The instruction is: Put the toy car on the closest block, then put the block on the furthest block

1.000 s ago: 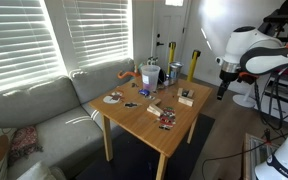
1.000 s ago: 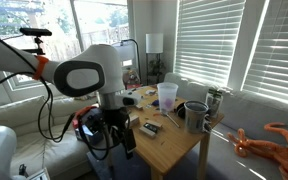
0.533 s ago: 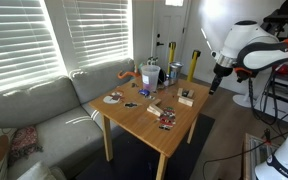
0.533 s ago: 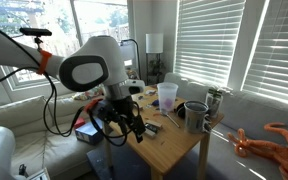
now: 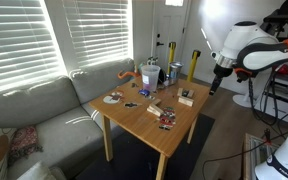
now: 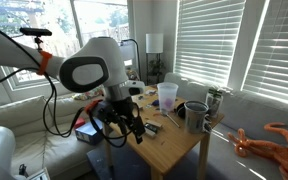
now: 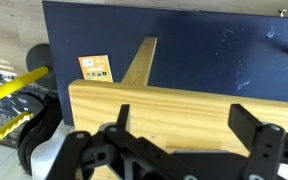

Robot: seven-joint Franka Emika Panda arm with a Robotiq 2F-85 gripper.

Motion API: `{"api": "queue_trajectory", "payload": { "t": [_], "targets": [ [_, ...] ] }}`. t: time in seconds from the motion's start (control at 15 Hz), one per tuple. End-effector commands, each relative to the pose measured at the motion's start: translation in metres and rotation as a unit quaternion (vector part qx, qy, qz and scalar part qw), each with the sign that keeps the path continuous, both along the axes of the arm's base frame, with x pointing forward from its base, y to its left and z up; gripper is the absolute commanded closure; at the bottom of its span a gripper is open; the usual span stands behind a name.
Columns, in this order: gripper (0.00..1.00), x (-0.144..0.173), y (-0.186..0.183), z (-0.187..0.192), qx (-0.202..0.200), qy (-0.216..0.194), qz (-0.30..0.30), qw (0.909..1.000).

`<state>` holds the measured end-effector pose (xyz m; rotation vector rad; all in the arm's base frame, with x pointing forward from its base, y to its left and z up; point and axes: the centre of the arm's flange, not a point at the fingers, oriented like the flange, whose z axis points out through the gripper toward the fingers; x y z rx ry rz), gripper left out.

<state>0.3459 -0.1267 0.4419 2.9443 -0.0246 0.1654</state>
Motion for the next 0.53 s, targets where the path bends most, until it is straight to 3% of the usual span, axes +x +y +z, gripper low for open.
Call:
{"api": "queue_trajectory", "payload": {
  "t": [0.0,0.2,0.47],
  "targets": [
    [0.0,0.02,-0.007,0.001,0.018,-0.019,0.029,0.9993],
    [0.0,0.041,-0.018,0.01,0.028,-0.039,0.073,0.9962],
    [0.0,0.071,-0.024,0.012,0.07,-0.029,0.096,0.9924]
  ]
}}
